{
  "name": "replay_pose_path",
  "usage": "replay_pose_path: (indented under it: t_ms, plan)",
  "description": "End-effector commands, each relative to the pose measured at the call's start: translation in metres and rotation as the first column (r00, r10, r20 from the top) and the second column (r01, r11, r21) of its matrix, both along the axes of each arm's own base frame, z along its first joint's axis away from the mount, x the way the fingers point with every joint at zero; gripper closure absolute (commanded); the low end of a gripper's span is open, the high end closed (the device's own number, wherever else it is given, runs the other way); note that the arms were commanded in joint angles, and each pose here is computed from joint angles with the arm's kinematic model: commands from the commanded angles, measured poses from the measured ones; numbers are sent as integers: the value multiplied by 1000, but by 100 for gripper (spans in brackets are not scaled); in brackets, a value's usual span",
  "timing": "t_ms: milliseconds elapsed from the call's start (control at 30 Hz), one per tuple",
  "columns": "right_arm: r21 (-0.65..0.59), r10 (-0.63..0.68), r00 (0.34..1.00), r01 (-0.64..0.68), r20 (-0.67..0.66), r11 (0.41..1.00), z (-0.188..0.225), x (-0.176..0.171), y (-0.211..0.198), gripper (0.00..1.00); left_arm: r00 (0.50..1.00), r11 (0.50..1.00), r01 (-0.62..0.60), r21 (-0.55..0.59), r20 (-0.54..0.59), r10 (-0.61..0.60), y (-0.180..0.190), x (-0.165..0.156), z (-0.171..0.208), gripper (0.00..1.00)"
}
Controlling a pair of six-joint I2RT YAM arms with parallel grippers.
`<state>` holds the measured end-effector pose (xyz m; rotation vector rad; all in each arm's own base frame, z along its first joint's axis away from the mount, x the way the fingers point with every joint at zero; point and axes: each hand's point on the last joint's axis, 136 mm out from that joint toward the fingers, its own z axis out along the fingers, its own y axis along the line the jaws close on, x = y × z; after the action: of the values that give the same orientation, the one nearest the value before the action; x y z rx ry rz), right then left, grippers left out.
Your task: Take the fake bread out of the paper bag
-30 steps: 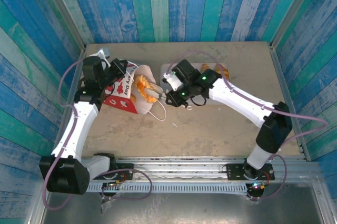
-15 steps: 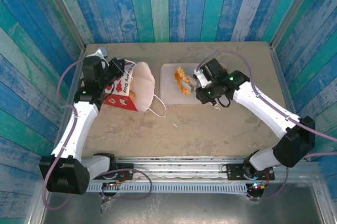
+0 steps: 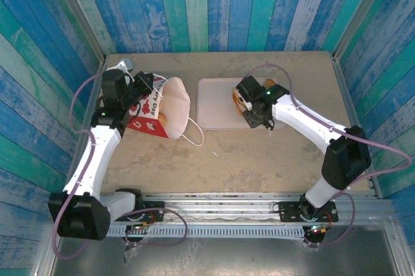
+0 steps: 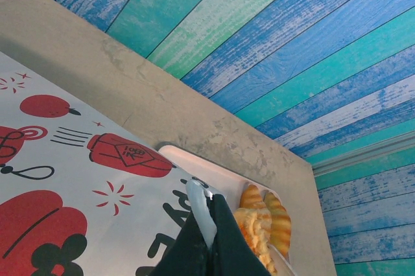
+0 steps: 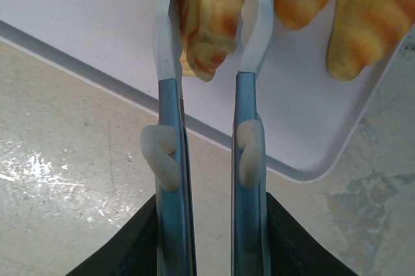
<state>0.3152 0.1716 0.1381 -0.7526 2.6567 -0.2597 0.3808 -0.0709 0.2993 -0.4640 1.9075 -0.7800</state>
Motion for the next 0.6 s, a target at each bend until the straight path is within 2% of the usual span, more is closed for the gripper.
replay_pose_path:
  t_ms: [0, 300, 567]
  plan:
    - [-68, 69, 997, -66, 45, 995, 3, 8, 12, 63, 999, 1000, -20, 23, 51, 19, 5, -6, 16, 99]
    - [-154, 192, 981, -186, 20, 970, -15, -4, 42, 62, 998, 999, -30, 40, 58, 27, 7, -9, 17, 99]
    - [2, 227, 973, -227, -29, 974, -11, -18, 73, 56, 997, 998, -33, 52, 65, 30, 9, -11, 18, 99]
